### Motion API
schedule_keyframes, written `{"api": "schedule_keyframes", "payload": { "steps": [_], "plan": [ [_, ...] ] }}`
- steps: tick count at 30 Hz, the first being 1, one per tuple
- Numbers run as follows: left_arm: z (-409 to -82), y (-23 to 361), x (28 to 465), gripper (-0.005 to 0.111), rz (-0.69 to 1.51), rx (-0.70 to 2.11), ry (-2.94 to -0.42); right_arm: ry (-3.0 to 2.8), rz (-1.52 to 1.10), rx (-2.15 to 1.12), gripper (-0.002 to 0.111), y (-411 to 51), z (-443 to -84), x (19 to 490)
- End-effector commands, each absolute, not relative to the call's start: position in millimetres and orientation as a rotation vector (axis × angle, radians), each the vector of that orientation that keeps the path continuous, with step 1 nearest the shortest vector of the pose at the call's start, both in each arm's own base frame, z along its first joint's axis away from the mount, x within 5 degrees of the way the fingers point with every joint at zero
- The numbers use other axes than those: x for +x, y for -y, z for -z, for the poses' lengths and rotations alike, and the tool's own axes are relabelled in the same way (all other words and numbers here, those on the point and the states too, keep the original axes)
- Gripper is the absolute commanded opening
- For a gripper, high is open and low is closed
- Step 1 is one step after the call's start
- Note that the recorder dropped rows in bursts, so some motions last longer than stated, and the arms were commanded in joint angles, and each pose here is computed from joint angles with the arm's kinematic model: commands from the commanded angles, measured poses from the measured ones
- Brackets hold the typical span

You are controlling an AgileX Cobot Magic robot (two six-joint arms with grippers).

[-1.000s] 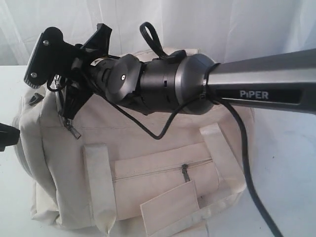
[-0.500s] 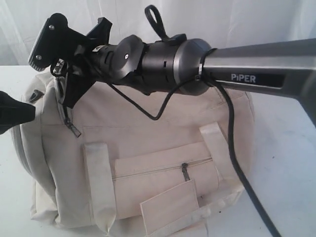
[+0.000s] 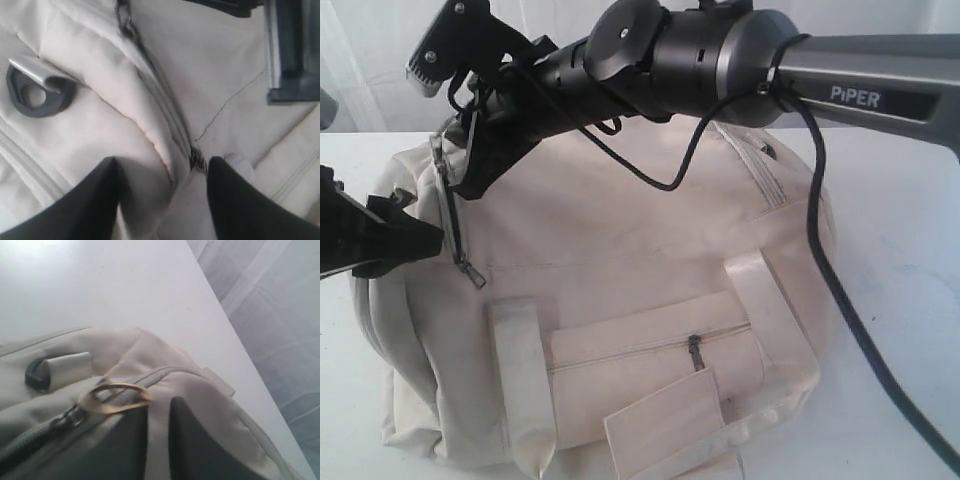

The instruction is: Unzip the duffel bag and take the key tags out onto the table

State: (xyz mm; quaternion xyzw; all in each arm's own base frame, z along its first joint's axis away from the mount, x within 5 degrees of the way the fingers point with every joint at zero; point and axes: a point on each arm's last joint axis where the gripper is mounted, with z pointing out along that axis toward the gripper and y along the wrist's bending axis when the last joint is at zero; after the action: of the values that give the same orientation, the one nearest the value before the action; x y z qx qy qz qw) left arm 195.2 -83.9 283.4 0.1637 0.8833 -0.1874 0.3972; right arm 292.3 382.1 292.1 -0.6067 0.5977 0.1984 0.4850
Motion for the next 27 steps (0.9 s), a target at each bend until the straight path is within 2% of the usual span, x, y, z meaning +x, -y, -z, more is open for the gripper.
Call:
{"api": "schedule_keyframes", "payload": {
  "steps": [1,3,4,11,18,27],
  "plan": [
    [-277.8,88.3,200.5,0.024,0.496,0.417,-2.27,-1.454,-0.52,-1.436,0.0,-378.6,-310.7,293.4],
    [-275.2,89.2,199.9,0.002,0.506,0.429,-2.294,-1.454,-0.523,-1.425,0.0,-378.8,-312.6,293.9],
    [-274.3,89.4,199.6,0.0,0.507,0.438,-2.301,-1.454,-0.521,-1.424,0.0,-378.7,-312.6,294.0],
    [-279.2,91.2,197.1,0.0,0.528,0.476,-2.319,-1.567,-0.604,-1.372,0.0,-371.4,-311.9,298.2],
    [-277.0,93.2,192.3,0.0,0.575,0.495,-2.365,-1.857,-0.77,-1.263,0.0,-338.6,-324.1,303.8],
    [-268.7,94.9,186.8,0.0,0.638,0.467,-2.41,-1.854,-0.86,-1.566,0.0,-330.1,-331.9,279.2]
  ]
}}
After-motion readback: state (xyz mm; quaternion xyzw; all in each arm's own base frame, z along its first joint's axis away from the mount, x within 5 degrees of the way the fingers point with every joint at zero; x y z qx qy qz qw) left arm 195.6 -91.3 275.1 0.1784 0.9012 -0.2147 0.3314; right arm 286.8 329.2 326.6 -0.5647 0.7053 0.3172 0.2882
